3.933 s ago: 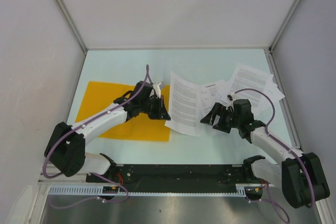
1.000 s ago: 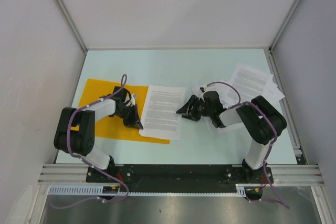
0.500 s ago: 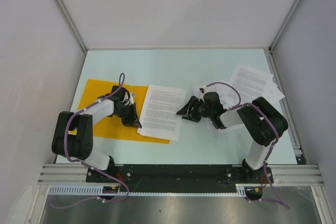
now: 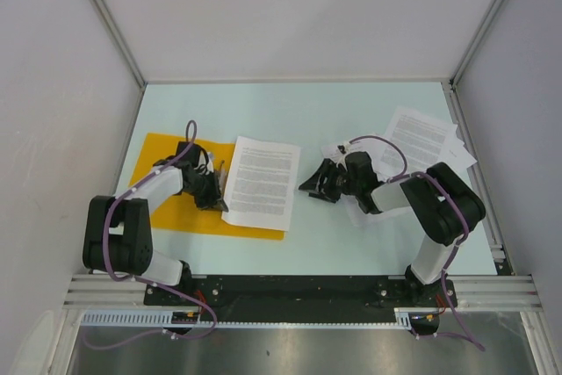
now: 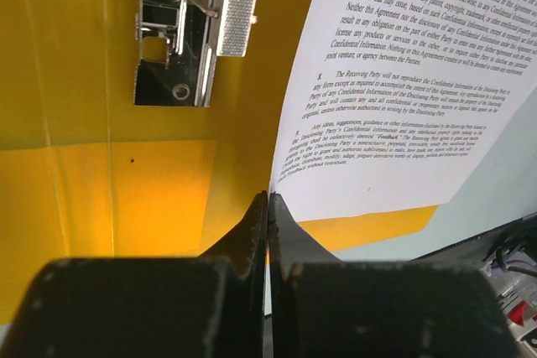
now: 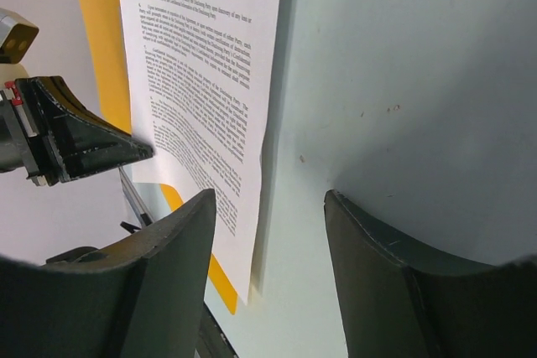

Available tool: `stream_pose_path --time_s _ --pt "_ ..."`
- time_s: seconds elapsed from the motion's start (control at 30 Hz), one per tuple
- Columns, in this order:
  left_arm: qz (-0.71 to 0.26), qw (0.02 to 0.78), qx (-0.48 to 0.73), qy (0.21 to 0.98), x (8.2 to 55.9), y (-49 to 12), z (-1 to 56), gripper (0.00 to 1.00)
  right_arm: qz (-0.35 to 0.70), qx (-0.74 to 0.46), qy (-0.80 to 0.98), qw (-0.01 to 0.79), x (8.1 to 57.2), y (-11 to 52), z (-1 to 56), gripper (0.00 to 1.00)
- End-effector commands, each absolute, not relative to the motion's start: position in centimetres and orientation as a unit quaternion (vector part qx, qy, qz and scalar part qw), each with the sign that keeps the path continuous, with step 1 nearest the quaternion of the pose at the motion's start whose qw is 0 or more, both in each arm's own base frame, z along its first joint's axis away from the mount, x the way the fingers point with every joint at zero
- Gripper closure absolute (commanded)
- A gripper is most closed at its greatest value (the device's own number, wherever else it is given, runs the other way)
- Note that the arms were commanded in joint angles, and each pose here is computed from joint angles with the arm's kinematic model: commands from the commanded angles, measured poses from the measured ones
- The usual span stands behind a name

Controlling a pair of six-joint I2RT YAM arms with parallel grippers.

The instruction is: Put the files into the folder

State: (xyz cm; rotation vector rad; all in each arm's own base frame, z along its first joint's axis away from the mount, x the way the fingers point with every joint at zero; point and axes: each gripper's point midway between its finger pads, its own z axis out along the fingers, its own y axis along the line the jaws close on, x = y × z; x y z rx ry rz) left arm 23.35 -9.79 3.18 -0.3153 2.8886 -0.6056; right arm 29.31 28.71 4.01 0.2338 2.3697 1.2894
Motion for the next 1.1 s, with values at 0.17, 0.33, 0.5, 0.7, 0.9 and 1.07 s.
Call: stream_pose_path --time_s 0.17,0.33,0.5,0.7,0.9,1.07 --pt "-0.193 0.079 -0.124 0.970 23.4 -9.1 3.1 1.00 0.472 0.073 0.849 0.225 29.6 28.1 4.7 0.40" --pt "-0.186 0.065 -0.123 0.973 23.1 -8.9 2.5 1.00 0.471 0.074 0.851 0.220 29.5 28.0 4.3 0.40" --pt "-0.167 0.046 -0.119 0.978 22.9 -8.3 2.1 1.00 0.476 0.074 0.848 0.220 29.6 28.1 4.4 0.41" --pt "-0.142 0.041 -0.113 0.983 22.9 -7.4 2.7 1.00 0.482 0.074 0.846 0.218 29.7 28.2 4.2 0.41" --pt "-0.141 0.029 -0.114 0.983 22.5 -7.3 2.6 1.00 0.493 0.076 0.841 0.210 29.7 28.5 3.9 0.41" --pt "-0.132 0.028 -0.124 0.983 22.3 -7.0 2.4 1.00 0.492 0.071 0.843 0.205 29.5 28.5 3.7 0.41"
